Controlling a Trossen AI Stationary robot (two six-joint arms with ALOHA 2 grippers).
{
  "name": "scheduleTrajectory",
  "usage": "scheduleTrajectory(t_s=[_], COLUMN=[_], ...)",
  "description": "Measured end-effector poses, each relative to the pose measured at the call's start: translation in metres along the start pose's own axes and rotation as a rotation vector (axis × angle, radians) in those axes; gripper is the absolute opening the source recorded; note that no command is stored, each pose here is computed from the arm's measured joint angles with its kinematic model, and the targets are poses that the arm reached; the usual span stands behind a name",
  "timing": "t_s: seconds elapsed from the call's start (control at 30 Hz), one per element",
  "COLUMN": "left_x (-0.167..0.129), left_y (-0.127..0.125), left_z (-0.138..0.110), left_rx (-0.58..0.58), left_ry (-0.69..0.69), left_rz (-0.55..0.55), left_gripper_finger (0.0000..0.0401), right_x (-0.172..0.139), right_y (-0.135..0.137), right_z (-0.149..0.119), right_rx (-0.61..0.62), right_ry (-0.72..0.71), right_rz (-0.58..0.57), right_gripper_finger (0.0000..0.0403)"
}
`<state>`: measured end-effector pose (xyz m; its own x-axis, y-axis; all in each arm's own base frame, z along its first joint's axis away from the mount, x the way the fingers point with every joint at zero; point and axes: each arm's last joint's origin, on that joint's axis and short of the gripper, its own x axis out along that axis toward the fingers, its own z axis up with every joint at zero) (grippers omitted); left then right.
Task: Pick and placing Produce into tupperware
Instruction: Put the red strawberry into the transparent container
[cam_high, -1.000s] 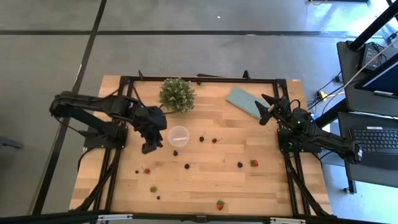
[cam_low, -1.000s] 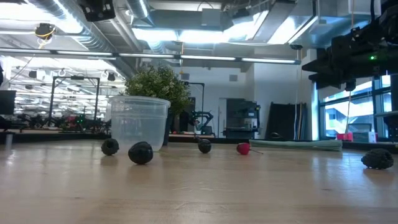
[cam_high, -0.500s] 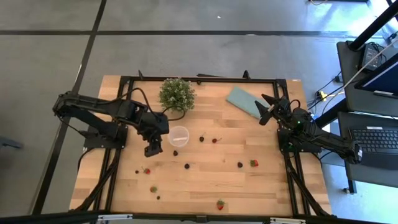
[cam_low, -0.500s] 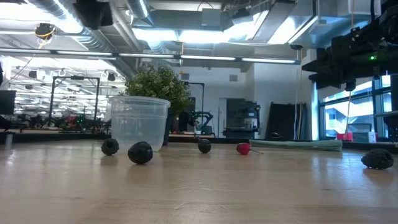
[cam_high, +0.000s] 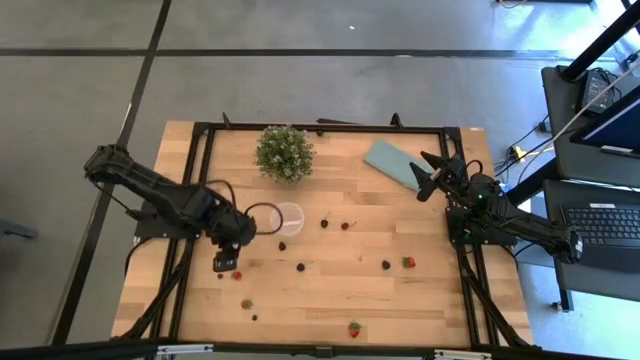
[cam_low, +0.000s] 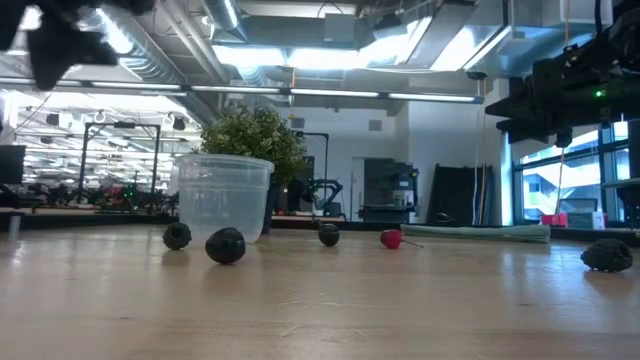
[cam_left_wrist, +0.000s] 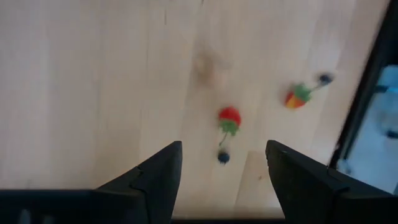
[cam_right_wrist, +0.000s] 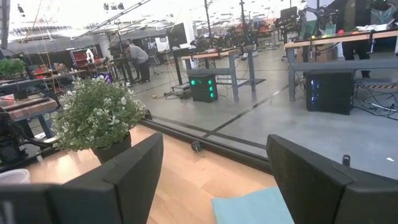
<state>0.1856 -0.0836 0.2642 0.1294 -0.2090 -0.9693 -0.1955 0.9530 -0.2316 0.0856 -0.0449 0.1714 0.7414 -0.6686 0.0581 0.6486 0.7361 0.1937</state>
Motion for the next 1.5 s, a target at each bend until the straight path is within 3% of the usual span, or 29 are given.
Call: scheduleTrajectory(t_s=[0.63, 0.9, 1.1, 1.5], left_x=[0.063, 0.079, 0.088, 0.097], left_y=[-0.004, 0.004, 0.003, 0.01], left_z=[-0.023, -0.031, -0.029, -0.036], left_rx=[-0.081, -0.125, -0.119, -0.17], left_ry=[0.021, 0.042, -0.013, 0.05], left_rz=[-0.063, -0.044, -0.104, -0.106], left_gripper_finger=[0.0211, 0.02, 0.0202, 0.0188], right_x=[0.0, 0.0, 0.0, 0.0], right_y=[0.0, 0.0, 0.0, 0.0], right_z=[0.0, 0.0, 0.0, 0.0], right_rx=[0.0, 0.0, 0.001, -0.025], right_ry=[-0.001, -0.001, -0.001, -0.001], right_rz=[0.0, 0.0, 0.0, 0.0], right_gripper_finger=[0.0288, 0.0288, 0.0288, 0.0288])
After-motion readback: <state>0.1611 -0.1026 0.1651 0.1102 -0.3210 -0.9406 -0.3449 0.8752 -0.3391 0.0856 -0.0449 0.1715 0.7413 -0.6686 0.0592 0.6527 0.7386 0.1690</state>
